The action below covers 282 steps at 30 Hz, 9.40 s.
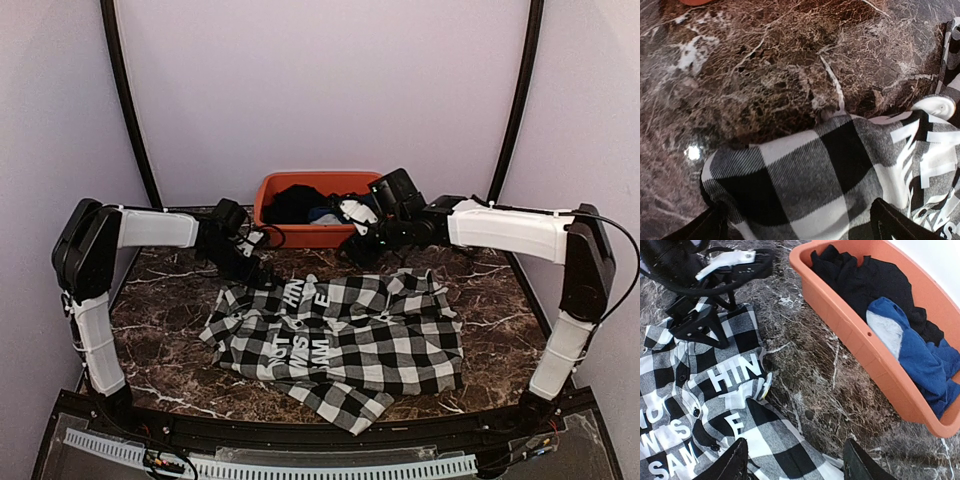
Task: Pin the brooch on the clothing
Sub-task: Smooth out the clothing with brooches at the center of the board, then pick up the clothing with brooches from the center of the board, then flatten out the clothing with brooches at the center of the board.
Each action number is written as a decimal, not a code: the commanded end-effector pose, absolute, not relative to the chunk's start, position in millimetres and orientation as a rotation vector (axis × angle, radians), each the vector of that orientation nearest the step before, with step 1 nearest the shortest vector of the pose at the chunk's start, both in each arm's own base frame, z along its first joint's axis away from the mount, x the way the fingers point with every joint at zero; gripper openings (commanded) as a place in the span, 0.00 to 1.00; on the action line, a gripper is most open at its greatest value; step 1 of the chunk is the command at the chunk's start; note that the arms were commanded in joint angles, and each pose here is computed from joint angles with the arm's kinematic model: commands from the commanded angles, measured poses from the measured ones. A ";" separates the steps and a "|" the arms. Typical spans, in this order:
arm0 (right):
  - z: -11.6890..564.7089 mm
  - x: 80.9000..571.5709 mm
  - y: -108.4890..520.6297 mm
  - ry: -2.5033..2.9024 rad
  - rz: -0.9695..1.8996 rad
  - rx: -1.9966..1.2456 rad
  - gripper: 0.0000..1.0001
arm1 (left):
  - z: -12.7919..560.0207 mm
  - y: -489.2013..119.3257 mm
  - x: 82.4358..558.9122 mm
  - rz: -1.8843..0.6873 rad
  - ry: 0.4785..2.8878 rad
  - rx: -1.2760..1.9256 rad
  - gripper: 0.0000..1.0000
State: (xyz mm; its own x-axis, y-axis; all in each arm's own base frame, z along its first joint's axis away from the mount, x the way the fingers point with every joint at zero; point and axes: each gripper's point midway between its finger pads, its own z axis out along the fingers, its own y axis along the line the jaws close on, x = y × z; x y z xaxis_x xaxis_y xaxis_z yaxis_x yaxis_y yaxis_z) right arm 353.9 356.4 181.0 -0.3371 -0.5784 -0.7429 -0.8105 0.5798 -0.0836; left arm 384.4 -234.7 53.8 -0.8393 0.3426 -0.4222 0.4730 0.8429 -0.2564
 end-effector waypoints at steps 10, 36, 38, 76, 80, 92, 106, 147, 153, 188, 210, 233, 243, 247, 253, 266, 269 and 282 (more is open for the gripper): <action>145.3 347.6 381.6 1.958 0.422 -1.245 0.63 | 113.7 -258.9 435.2 -0.709 2.437 0.606 0.99; 82.9 280.6 393.6 1.909 0.505 -1.512 0.45 | 13.0 -279.0 370.2 -0.984 2.786 0.763 0.63; 78.5 276.3 389.4 1.914 0.479 -1.515 0.45 | 8.9 -276.0 364.0 -0.980 2.809 0.768 0.58; -3.8 186.1 326.5 2.380 0.391 -1.651 0.38 | 65.8 -194.2 455.8 -0.194 2.550 0.524 0.01; 20.9 189.3 342.2 2.340 0.470 -1.610 0.39 | 77.2 -191.9 450.8 -0.206 2.563 0.472 0.01; 181.3 291.3 387.0 2.137 0.652 -1.130 0.43 | 159.1 -195.7 434.3 -0.327 2.411 0.409 0.86; 114.5 386.0 436.9 2.314 0.650 -0.964 0.09 | 77.9 -259.0 338.3 -0.499 2.553 0.551 0.79; 102.0 282.5 410.0 2.464 0.877 -1.235 0.11 | 114.0 -257.9 355.1 -0.471 2.480 0.402 0.65; 135.1 329.6 410.8 2.409 0.882 -1.017 0.18 | 118.5 -284.9 391.4 -0.507 2.442 0.385 0.67; 45.4 381.2 391.2 2.580 0.691 -0.925 0.35 | 13.0 -270.1 311.4 -0.460 2.677 0.518 0.49; 80.3 442.7 243.6 2.636 0.195 -0.757 0.67 | 121.8 -167.7 387.2 -0.385 2.544 0.236 0.99; 52.5 424.3 190.3 2.756 0.188 -0.629 0.67 | 32.0 -177.3 382.1 -1.266 2.654 -0.107 0.96; 41.1 431.9 188.3 2.782 0.293 -0.594 0.67 | 25.4 -221.1 352.5 -1.517 2.657 0.001 0.79; 43.6 426.8 213.2 2.744 0.509 -0.647 0.67 | 21.0 -230.3 332.6 -1.562 2.689 0.020 0.77; 41.5 421.9 236.6 2.694 0.717 -0.669 0.66 | 17.8 -231.1 322.2 -1.583 2.684 0.019 0.69; 32.1 426.0 256.1 2.652 0.869 -0.731 0.00 | 30.2 -239.1 333.3 -1.623 2.621 0.018 0.01; 55.3 427.8 254.2 2.577 0.841 -0.723 0.00 | 57.2 -241.0 349.5 -1.600 2.496 0.064 0.01; 323.8 441.4 232.1 1.910 0.582 -0.654 0.00 | 313.4 -222.8 420.9 -1.004 1.813 0.479 0.01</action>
State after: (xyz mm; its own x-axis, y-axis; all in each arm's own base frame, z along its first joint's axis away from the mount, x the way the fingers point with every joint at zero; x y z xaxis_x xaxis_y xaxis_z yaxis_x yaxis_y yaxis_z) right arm 438.8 237.8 259.2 -0.5071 -0.2379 -0.8284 -0.6683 0.7155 0.2036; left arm 415.3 -233.9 242.7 -0.6732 -0.1178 -0.7301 0.5832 0.5224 -0.6221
